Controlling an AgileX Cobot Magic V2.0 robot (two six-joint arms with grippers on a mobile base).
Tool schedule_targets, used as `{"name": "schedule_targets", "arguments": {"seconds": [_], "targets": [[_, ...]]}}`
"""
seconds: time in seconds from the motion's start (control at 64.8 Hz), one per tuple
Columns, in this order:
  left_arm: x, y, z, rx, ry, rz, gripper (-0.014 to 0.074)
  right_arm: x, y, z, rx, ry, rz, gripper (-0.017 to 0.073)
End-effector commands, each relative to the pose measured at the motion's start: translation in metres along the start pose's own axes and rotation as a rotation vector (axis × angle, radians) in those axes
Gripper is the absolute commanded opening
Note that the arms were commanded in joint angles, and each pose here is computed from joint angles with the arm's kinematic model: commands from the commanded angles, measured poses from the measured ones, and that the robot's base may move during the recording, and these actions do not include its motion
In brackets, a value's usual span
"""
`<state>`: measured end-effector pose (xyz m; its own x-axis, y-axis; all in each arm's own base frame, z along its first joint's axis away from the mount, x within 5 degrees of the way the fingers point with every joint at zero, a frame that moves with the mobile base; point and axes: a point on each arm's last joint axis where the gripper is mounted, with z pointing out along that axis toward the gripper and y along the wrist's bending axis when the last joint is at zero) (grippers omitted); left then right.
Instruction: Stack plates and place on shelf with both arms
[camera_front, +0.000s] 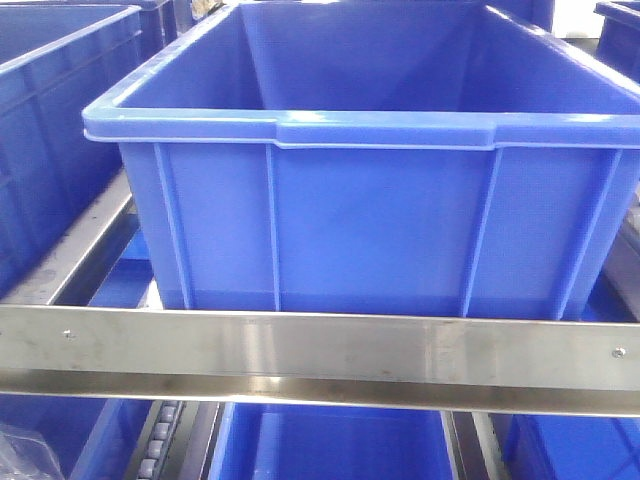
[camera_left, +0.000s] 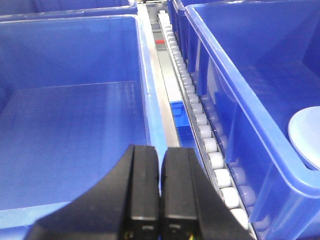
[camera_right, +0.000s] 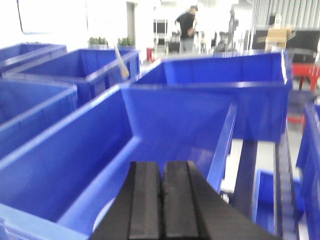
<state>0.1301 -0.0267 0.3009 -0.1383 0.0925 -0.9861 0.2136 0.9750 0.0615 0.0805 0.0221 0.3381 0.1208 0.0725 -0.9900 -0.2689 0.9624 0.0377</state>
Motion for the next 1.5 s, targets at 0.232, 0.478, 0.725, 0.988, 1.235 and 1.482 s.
{"name": "schedule_targets", "arguments": {"seconds": [0.232,0.478,0.725,0.988,1.235,1.482], "targets": [[-0.016,0.002,-0.001,-0.021,-0.101,-0.003,0.0082,0.009,-0.004,-0.018,0.054,-0.078,-0.066,0.0054],[-0.016,0.002,-0.001,-0.021,-0.101,-0.003,0.0082,0.059,-0.017,-0.037,0.258,-0.036,-0.094,0.0054],[-0.016,0.002,-0.001,-0.021,-0.101,-0.003,0.0082,0.112,-0.020,-0.047,0.282,-0.001,-0.083,0.0054],[-0.016,0.002,-0.001,-0.021,-0.102,-0.003,0.0082,0.129,-0.020,-0.048,0.283,0.056,-0.050,0.0054],[-0.016,0.002,-0.001,-0.021,-0.102,-0.003,0.0082,0.128,-0.020,-0.048,0.284,0.046,-0.052,0.0054],[-0.016,0.002,-0.001,-0.021,-0.102,-0.003,0.0082,0.128,-0.020,-0.048,0.284,0.046,-0.052,0.0054]]}}
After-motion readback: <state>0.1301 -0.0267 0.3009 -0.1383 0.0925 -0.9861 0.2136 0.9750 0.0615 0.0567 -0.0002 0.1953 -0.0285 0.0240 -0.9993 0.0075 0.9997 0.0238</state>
